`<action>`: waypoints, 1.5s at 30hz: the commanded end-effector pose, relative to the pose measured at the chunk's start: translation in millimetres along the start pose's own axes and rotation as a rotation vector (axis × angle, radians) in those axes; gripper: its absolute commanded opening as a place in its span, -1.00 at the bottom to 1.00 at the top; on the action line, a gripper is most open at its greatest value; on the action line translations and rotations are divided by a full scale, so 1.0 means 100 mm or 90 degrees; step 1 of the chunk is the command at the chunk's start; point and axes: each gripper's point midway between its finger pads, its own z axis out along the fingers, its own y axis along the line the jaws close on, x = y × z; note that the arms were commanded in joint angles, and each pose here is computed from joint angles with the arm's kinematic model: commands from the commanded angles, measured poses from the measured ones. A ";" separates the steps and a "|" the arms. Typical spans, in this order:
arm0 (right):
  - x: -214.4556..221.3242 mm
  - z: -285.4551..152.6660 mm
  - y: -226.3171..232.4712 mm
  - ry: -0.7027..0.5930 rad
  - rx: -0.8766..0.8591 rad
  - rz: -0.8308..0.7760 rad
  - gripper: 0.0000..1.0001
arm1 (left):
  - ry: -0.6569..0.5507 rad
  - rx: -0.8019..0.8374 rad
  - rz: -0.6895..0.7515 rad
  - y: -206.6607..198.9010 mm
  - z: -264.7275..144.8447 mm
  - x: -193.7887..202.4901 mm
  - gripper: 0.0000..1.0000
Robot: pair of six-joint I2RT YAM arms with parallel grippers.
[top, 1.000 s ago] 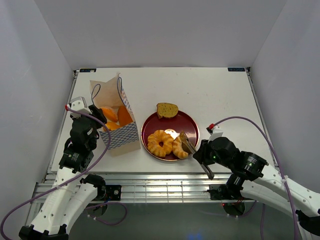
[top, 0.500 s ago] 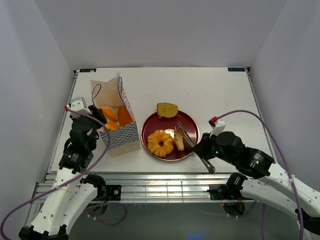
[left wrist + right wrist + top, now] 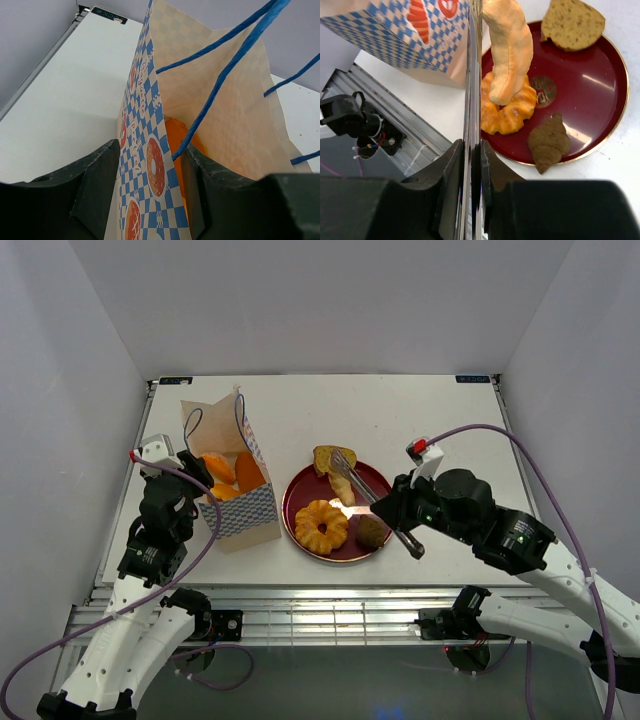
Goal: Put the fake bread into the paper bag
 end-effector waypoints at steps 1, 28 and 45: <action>-0.63 -0.16 0.40 -0.099 -0.093 -0.068 -0.85 | -0.001 -0.004 0.006 0.02 -0.03 -0.01 0.24; -1.33 0.11 1.77 -0.118 -0.442 -0.246 -0.85 | -0.002 -0.010 0.008 0.03 -0.02 -0.02 0.24; -1.34 0.93 1.68 -0.081 -0.357 -0.259 -0.21 | -0.002 -0.007 0.007 0.03 -0.03 -0.02 0.24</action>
